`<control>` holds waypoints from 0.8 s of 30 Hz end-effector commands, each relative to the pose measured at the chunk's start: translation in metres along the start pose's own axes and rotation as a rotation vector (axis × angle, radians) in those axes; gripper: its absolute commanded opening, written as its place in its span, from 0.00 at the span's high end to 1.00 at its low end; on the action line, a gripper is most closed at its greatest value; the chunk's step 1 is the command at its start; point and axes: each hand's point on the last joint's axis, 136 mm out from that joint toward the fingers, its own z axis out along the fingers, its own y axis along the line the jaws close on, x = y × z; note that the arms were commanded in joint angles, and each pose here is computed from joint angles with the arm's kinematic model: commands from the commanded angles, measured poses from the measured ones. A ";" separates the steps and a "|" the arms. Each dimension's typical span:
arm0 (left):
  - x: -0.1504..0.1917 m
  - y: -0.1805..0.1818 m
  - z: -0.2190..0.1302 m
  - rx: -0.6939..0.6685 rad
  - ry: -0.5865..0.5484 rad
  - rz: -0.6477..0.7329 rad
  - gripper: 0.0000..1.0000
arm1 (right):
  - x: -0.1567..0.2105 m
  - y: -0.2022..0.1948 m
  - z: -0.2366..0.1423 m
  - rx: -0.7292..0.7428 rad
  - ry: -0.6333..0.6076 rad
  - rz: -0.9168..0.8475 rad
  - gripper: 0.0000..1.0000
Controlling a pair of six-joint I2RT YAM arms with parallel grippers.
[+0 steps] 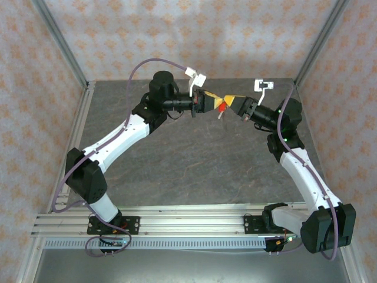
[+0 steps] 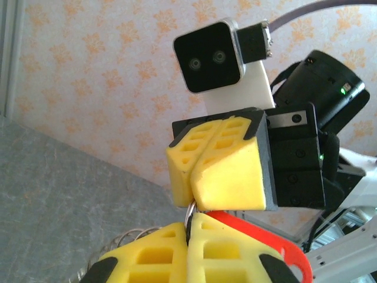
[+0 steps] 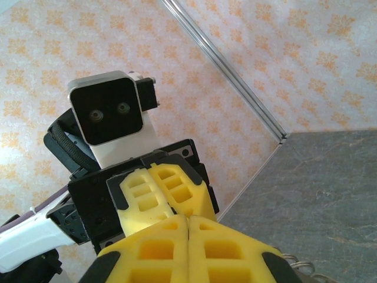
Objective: Put the keys on the keyring
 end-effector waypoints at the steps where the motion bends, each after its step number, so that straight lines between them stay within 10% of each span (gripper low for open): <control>1: -0.012 -0.017 0.004 0.056 -0.011 0.045 1.00 | -0.008 0.019 0.000 -0.042 -0.017 -0.068 1.00; 8: -0.021 -0.008 -0.002 -0.029 -0.082 0.080 1.00 | -0.033 0.010 -0.020 0.085 -0.156 -0.056 0.61; 24: -0.030 0.003 -0.006 -0.115 -0.136 0.094 1.00 | 0.007 0.002 -0.016 0.128 -0.151 0.065 0.49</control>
